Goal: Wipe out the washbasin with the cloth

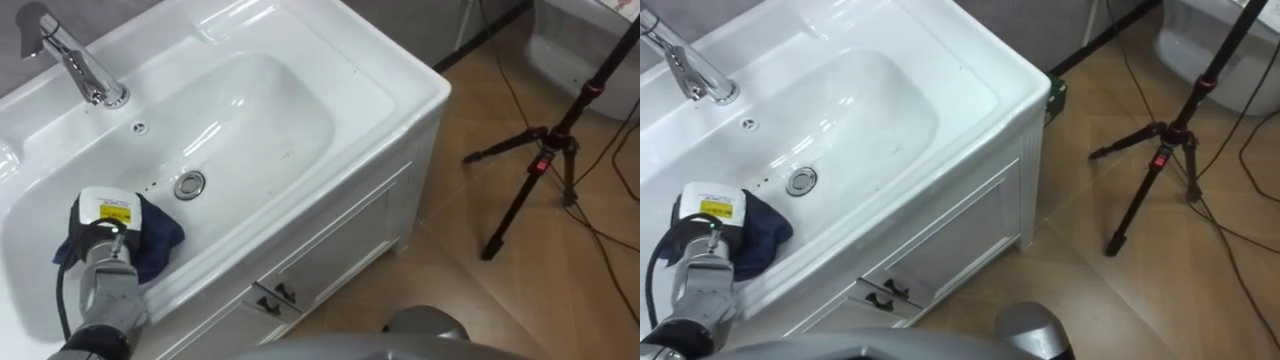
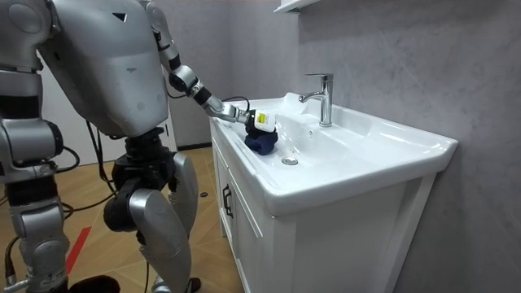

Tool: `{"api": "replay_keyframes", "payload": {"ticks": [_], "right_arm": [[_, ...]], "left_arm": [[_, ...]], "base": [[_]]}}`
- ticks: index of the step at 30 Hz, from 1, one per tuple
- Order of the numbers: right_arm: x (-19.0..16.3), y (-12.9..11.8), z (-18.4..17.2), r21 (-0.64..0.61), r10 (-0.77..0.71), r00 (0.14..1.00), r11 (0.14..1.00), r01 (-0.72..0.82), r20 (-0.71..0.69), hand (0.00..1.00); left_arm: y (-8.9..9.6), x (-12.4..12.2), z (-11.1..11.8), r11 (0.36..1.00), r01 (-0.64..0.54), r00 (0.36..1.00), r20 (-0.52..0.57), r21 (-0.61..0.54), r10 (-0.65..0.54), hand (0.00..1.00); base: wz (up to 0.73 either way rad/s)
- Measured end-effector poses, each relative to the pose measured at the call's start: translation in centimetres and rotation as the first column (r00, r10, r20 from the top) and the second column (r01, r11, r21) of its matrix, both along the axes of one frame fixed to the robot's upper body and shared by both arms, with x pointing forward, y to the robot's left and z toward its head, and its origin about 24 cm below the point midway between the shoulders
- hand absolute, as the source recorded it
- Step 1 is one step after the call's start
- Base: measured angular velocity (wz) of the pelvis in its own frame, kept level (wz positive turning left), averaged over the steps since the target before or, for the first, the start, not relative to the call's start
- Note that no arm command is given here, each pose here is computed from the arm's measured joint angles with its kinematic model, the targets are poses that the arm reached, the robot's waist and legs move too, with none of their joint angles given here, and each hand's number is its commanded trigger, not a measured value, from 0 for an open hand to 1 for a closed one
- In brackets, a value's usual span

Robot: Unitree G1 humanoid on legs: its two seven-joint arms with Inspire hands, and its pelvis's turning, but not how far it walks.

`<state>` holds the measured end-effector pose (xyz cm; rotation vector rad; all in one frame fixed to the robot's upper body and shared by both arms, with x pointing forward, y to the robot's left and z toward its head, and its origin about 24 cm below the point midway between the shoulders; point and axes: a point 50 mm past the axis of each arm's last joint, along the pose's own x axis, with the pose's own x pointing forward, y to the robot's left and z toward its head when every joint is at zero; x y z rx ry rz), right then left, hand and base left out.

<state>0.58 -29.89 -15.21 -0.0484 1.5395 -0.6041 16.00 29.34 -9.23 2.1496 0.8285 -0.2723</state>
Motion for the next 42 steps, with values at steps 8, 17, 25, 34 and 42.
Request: {"api": "replay_keyframes", "payload": {"ticks": [8,17,25,34,42], "right_arm": [[0.0,-0.3,0.1,-0.039,-0.007,1.000,0.999,0.007,0.001,0.00],[0.9,-0.6,0.3,-0.059,0.053,0.998,0.997,-0.051,0.031,0.00],[0.9,-1.1,0.5,-0.051,0.085,0.995,0.995,-0.083,0.044,0.00],[1.0,-0.9,0.5,-0.035,0.092,0.993,0.995,-0.090,0.069,0.00],[0.9,-0.2,0.2,0.000,0.103,0.992,0.995,-0.103,0.074,0.00]], "left_arm": [[1.5,-0.5,0.2,0.985,-0.148,0.987,0.054,-0.094,0.154,1.00],[3.1,-0.7,0.6,0.910,-0.304,0.924,0.145,-0.282,0.354,1.00],[3.9,-0.5,0.9,0.780,-0.399,0.809,0.215,-0.482,0.547,1.00],[2.7,-0.8,-0.1,0.486,-0.417,0.630,0.142,-0.768,0.764,1.00],[1.1,0.1,-0.4,0.256,-0.362,0.585,-0.005,-0.896,0.811,1.00]], "base": [[-0.05],[0.06],[0.04],[0.07],[0.12]]}}
